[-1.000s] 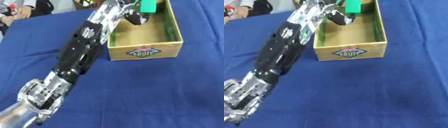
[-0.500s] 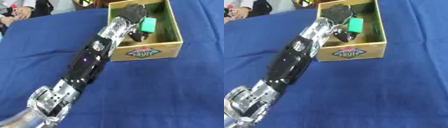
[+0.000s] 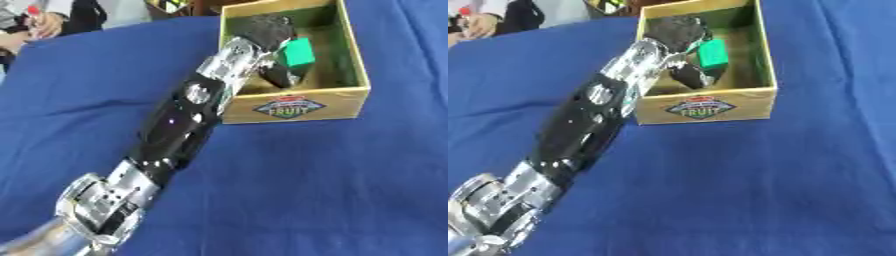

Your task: Pick up objects on the table and place them in the box.

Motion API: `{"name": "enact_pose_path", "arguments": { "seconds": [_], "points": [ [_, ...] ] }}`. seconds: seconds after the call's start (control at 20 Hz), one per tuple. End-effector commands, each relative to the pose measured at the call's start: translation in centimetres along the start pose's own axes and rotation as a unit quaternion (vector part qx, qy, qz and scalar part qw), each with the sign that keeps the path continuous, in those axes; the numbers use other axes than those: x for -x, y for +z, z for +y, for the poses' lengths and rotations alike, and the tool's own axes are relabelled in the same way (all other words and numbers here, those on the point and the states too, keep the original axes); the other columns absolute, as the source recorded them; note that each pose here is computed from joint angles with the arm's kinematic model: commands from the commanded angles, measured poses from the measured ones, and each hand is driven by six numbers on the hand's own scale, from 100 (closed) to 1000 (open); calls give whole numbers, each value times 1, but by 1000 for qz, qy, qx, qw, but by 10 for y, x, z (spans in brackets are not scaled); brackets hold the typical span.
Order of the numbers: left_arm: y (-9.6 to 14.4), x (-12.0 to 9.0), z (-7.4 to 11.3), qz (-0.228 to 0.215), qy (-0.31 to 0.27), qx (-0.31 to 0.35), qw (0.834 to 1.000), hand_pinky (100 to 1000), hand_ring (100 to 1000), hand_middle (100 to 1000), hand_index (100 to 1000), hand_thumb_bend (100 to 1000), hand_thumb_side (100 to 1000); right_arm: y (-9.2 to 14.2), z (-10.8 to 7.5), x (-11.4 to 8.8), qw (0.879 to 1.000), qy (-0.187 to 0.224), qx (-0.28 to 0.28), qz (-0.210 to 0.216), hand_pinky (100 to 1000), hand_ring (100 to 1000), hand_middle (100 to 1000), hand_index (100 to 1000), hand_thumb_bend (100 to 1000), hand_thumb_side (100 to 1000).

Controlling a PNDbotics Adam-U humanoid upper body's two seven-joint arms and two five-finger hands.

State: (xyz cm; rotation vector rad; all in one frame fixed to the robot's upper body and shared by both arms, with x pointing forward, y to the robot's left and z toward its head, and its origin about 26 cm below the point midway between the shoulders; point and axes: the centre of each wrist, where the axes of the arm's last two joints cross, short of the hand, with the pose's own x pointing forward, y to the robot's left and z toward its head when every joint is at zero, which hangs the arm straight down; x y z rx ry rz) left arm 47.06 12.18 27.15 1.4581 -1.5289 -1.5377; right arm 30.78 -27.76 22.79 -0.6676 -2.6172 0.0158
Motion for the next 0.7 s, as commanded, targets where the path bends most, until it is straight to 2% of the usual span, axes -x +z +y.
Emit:
{"name": "enact_pose_path", "arguments": {
  "seconds": [0.05, 0.2, 0.3, 0.35, 0.4, 0.45, 0.55, 0.6, 0.7],
  "points": [
    [3, 11, 19, 19, -16, -34, 999, 546, 825, 826, 983, 862, 1000, -4, -2, -4, 1000, 0, 3, -11, 760, 825, 693, 781, 100, 905],
    [12, 20, 38, 37, -1, -100, 994, 470, 773, 776, 938, 715, 1000, -3, -3, -4, 1000, 3, 5, -9, 759, 825, 693, 781, 100, 904],
    [22, 28, 54, 49, 24, -162, 985, 445, 753, 756, 923, 674, 1000, -2, -4, -3, 1000, 4, 6, -8, 759, 825, 693, 781, 100, 904],
    [28, 32, 65, 52, 39, -198, 978, 388, 699, 702, 891, 486, 1000, -2, -4, -3, 1000, 5, 7, -7, 759, 824, 692, 780, 100, 904],
    [39, 39, 78, 56, 62, -250, 965, 355, 663, 668, 872, 366, 1000, -2, -5, -3, 1000, 7, 8, -6, 759, 823, 691, 780, 100, 904],
    [51, 46, 89, 59, 90, -302, 947, 342, 646, 651, 862, 319, 1000, -1, -6, -2, 1000, 9, 10, -5, 759, 823, 691, 780, 100, 904],
    [77, 60, 102, 58, 147, -383, 910, 304, 594, 597, 794, 149, 970, -1, -8, -2, 1000, 14, 13, -4, 758, 821, 690, 780, 100, 905],
    [88, 65, 104, 57, 171, -409, 895, 286, 563, 572, 748, 100, 931, -1, -9, -1, 1000, 16, 15, -3, 757, 820, 690, 780, 100, 906],
    [112, 75, 103, 49, 199, -444, 872, 251, 534, 545, 723, 100, 902, -1, -11, -1, 1000, 22, 20, -4, 756, 818, 689, 779, 100, 908]
  ]
}}
